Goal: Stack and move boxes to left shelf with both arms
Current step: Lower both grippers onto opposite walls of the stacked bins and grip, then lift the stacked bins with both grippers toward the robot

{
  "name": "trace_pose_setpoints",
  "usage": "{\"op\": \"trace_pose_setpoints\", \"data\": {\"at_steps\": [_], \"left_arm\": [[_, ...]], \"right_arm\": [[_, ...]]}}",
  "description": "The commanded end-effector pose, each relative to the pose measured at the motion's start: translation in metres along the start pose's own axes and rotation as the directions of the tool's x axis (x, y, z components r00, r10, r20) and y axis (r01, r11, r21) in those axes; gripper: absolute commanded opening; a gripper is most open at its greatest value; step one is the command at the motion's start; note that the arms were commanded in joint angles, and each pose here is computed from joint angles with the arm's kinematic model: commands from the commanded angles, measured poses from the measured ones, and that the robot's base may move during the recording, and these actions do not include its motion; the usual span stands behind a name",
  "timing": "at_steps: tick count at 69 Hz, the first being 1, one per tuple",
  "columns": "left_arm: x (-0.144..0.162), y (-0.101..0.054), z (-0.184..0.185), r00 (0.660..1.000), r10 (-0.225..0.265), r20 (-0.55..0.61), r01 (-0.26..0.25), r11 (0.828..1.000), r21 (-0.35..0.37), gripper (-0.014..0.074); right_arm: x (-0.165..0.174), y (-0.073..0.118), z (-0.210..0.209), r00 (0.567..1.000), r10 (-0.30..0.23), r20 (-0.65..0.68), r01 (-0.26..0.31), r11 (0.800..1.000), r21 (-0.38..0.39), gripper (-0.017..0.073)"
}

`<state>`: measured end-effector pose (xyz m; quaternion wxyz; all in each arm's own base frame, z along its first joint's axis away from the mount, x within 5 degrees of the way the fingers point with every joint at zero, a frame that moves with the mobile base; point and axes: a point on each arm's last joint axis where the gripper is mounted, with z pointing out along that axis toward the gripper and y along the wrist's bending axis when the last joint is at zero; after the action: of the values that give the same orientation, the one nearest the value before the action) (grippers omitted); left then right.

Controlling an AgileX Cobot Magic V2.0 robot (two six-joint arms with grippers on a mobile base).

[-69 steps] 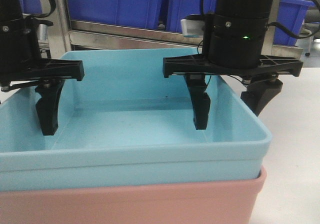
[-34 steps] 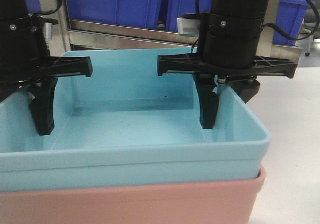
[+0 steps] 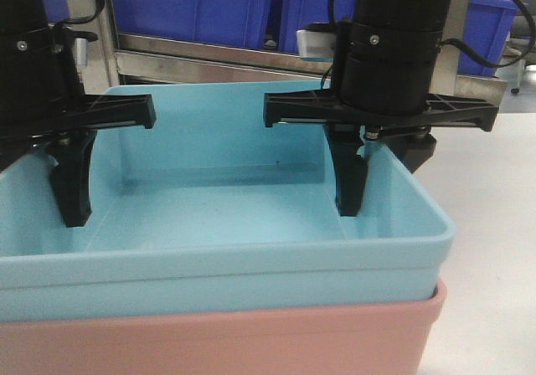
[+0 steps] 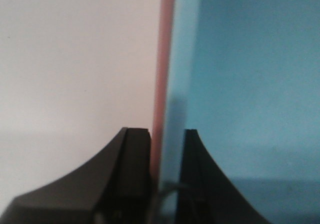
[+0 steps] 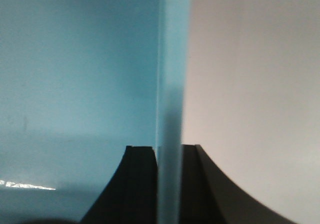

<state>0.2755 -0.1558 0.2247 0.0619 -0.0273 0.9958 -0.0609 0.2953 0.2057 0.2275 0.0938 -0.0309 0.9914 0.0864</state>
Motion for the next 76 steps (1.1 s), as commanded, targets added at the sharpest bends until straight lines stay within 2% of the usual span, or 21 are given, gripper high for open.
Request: {"op": "trace_pose_setpoints", "data": {"at_steps": [1,6,11,30,41,51,57,65,76], "left_arm": [[-0.002,-0.001,-0.022,1.000,-0.002,0.025,0.002,1.000,0.013,-0.0010],[-0.003,-0.003,-0.033,1.000,-0.002,-0.001,0.002,1.000,0.001,-0.0010],[-0.004,-0.008,-0.044,1.000,0.010,-0.011,-0.010,1.000,-0.004,-0.0010],[0.022,-0.026,-0.081,1.000,0.022,-0.009,-0.022,1.000,-0.004,-0.0010],[0.042,-0.034,-0.097,0.999,0.035,0.003,-0.035,0.999,-0.006,-0.0010],[0.060,-0.040,-0.110,0.999,0.041,0.030,-0.041,0.999,-0.003,-0.0010],[0.072,-0.043,-0.114,0.997,0.066,0.031,-0.066,0.998,0.008,-0.0010],[0.082,-0.041,-0.112,0.999,0.046,0.021,-0.046,0.999,0.003,-0.0010],[0.098,-0.038,-0.112,0.999,0.053,0.009,-0.053,0.999,0.005,-0.0010]], "right_arm": [[-0.003,-0.001,-0.025,0.999,-0.019,0.049,0.019,1.000,0.001,0.0057],[-0.001,-0.002,-0.031,1.000,0.017,0.011,-0.017,1.000,0.021,0.0057],[-0.001,-0.001,-0.041,1.000,0.025,0.007,-0.025,0.999,0.024,0.0057],[0.014,-0.007,-0.092,0.994,0.066,0.090,-0.063,0.997,-0.033,0.0057],[0.036,-0.009,-0.107,0.993,0.055,0.105,-0.049,0.997,-0.054,0.0057],[0.059,-0.012,-0.113,0.991,0.074,0.112,-0.065,0.995,-0.077,0.0057],[0.071,-0.013,-0.116,0.991,0.072,0.111,-0.063,0.994,-0.086,0.0057],[0.080,-0.011,-0.120,0.992,0.062,0.112,-0.051,0.994,-0.098,0.0057],[0.088,-0.007,-0.122,0.994,0.046,0.096,-0.036,0.994,-0.099,0.0057]]}}
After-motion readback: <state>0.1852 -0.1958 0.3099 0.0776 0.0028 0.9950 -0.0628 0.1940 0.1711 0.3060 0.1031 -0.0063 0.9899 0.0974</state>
